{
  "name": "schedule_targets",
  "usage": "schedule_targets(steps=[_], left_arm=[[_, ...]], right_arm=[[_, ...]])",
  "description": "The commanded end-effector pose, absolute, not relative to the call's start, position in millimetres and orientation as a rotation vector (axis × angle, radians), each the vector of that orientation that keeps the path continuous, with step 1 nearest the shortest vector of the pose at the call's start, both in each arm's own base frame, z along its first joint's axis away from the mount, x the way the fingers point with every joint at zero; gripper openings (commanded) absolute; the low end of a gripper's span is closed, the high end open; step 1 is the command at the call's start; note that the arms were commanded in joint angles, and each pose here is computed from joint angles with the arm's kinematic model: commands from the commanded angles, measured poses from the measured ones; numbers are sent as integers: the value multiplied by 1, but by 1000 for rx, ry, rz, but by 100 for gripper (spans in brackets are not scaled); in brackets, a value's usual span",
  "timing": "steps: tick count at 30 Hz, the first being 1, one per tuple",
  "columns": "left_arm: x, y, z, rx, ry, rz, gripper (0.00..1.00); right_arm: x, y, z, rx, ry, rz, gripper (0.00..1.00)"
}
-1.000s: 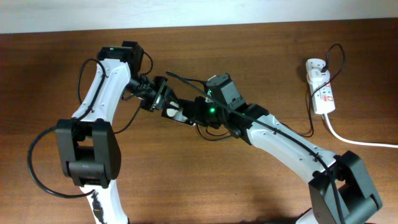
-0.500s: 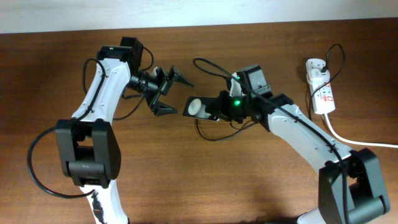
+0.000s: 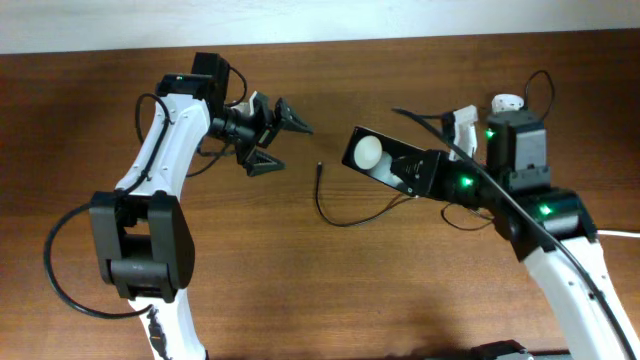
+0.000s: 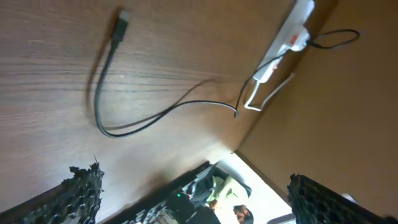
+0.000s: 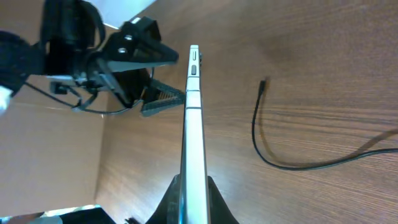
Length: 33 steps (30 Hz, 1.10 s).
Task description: Plug charger to phone and switch on socket
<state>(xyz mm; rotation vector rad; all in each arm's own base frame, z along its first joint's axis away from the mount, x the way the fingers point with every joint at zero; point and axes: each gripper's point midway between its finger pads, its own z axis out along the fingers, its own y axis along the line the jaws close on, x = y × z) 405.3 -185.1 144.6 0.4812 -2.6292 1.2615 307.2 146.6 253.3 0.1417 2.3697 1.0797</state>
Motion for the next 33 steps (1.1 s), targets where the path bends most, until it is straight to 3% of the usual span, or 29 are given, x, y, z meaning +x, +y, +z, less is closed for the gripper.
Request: schedule_targets(steps=[1, 4, 11, 16, 19, 24, 27, 30, 33], left_arm=[[408, -181, 156, 436, -2726, 1241, 99], [408, -181, 156, 436, -2726, 1241, 99], [408, -181, 156, 437, -2725, 1241, 99], [408, -181, 156, 437, -2725, 1241, 99], [409, -181, 156, 437, -2725, 1241, 99], [409, -181, 156, 437, -2725, 1241, 99], [414, -182, 157, 420, -2748, 1264, 100], [417, -182, 158, 413, -2758, 1273, 99], [417, -182, 158, 412, -2758, 1274, 99]], right_arm=[[299, 143, 258, 129, 2355, 1069, 4], [294, 141, 266, 128, 2331, 1066, 4], [263, 64, 281, 395, 2215, 977, 4], [259, 65, 257, 405, 2161, 1188, 4], [270, 62, 227, 571, 2130, 1274, 4], [305, 39, 223, 851, 1901, 1329, 4], [326, 38, 248, 825, 1782, 1376, 4], [348, 61, 239, 826, 1796, 1463, 4], [365, 92, 257, 650, 1731, 1516, 4]])
